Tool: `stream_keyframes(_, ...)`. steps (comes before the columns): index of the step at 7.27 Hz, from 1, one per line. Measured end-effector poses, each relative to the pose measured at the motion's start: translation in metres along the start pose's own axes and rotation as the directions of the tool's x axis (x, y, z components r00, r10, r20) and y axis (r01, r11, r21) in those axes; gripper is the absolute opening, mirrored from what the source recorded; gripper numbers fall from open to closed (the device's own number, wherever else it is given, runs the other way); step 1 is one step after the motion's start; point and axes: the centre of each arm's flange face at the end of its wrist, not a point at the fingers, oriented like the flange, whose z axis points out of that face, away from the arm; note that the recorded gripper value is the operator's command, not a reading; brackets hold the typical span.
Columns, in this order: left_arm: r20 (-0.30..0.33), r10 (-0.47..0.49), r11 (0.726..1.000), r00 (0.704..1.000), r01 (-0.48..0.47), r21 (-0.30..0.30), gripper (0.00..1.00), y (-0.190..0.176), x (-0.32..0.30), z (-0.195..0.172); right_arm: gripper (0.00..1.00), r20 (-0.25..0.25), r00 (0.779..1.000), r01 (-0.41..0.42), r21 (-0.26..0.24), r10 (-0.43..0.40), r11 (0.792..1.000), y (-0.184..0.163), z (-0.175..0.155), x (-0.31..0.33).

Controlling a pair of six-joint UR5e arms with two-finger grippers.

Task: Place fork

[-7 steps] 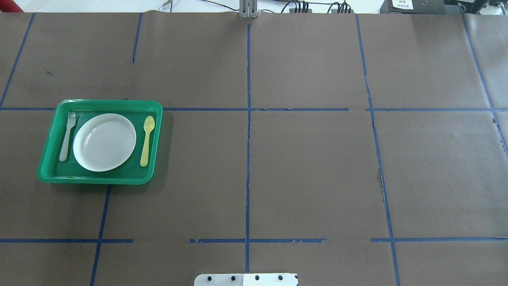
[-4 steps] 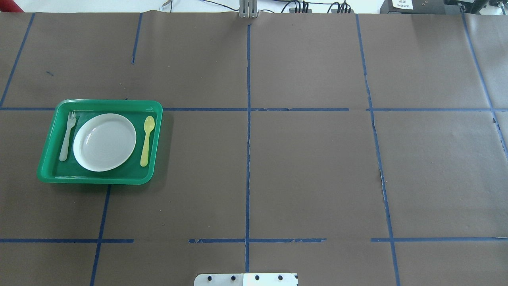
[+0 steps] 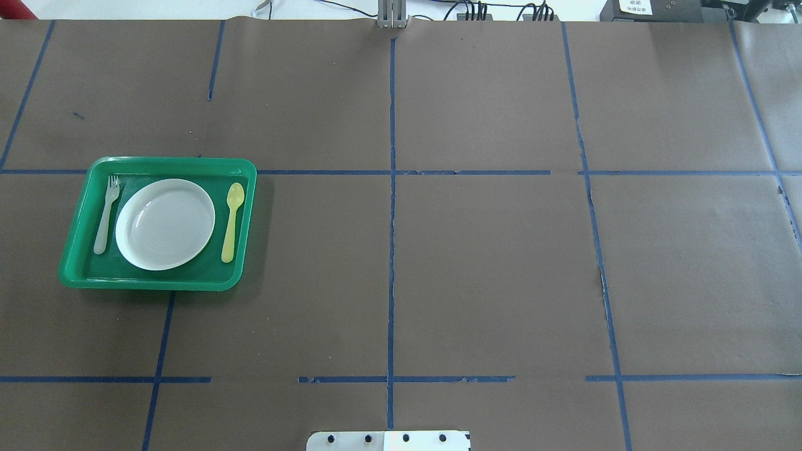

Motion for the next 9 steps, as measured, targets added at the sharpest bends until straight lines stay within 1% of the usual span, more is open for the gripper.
stream_keyframes(6, -0.001, 0.008, 1.000, 1.000, -0.008, -0.012, 1.00, 0.000, 0.000, 0.009, 1.00, 0.000, 1.000, 0.000, 0.000, 0.000, 1.000, 0.000, 0.000, 0.000)
stream_keyframes(9, -0.005, -0.008, 0.999, 1.000, 0.008, -0.039, 1.00, 0.002, -0.001, 0.017, 1.00, 0.000, 1.000, 0.000, 0.000, 0.000, 1.000, 0.000, 0.000, 0.000)
